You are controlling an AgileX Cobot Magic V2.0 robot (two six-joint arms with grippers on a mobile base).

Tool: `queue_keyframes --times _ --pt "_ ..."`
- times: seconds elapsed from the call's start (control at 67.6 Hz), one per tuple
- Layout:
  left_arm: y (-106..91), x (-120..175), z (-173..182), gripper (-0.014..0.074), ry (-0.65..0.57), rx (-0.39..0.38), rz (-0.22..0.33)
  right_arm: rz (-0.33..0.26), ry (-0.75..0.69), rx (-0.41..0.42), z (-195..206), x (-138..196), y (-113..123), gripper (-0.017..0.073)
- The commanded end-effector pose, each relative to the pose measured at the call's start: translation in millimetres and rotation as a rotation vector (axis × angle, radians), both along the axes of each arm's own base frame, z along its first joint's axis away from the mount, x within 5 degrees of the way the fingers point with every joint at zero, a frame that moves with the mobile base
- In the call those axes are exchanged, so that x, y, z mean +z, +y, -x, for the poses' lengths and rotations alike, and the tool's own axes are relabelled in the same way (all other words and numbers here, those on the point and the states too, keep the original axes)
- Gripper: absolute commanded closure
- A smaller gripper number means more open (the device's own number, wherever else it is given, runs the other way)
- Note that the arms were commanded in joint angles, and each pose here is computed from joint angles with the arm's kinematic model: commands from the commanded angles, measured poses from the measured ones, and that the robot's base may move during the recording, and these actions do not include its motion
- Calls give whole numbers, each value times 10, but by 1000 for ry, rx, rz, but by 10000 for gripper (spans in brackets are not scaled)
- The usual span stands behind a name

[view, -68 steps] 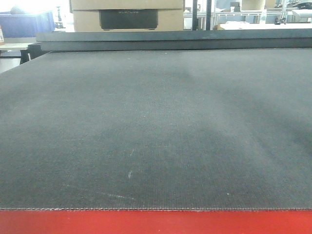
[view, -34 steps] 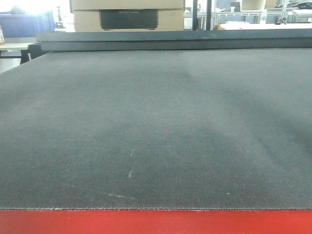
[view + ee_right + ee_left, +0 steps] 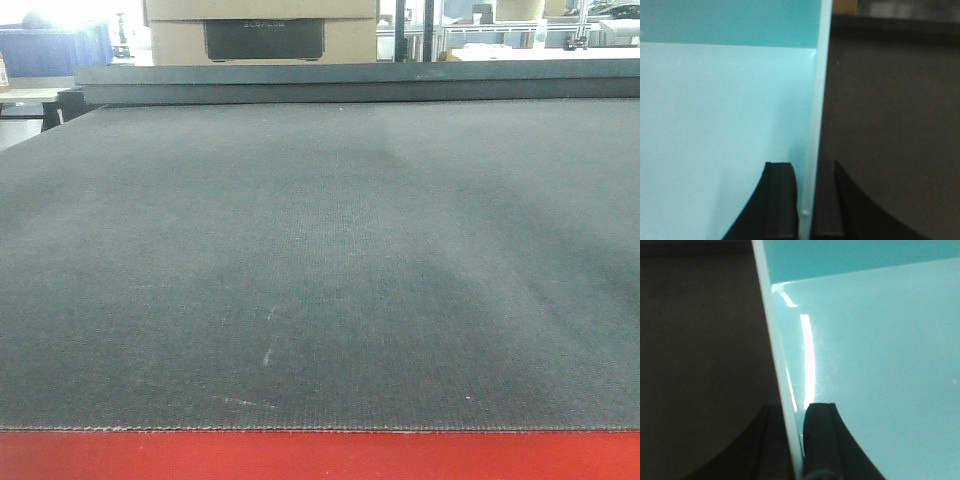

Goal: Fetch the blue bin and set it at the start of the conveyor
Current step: 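Lower the teal bin onto the belt and open both grippers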

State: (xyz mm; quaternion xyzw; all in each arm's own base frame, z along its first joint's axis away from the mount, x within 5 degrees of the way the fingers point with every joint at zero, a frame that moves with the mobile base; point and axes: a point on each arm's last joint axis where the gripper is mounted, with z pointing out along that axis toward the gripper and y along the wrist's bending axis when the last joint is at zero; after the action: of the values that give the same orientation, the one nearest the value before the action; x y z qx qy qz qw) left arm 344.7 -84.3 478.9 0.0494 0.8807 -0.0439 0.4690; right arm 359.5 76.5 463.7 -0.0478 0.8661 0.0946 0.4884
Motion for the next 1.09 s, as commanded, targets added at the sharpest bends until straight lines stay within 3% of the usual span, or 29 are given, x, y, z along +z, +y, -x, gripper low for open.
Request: queue_keyframes --times 0.0,0.281,0.754,0.828,0.887,1.006,1.08 --pt "27 -75 -29 705 53 11 -50 34 85 -3 61 -39 -41 711" --pt "-68 -659 -399 705 277 17 -105 85 334 4 -190 -553 11 711" --pt "-226 -1615 -976 688 449 8 -155 136 598 7 -773 -1642 126 694" --pt "-233 -1682 -1003 607 463 8 -159 138 609 7 -792 -1693 130 594" --pt "-235 -1704 -1010 493 469 8 -161 139 611 7 -792 -1697 130 454" --pt "-234 -1694 -1014 165 462 8 -161 141 597 5 -799 -1684 127 105" --pt "-229 -1674 -996 -33 469 10 -162 147 584 2 -780 -1630 115 -11"
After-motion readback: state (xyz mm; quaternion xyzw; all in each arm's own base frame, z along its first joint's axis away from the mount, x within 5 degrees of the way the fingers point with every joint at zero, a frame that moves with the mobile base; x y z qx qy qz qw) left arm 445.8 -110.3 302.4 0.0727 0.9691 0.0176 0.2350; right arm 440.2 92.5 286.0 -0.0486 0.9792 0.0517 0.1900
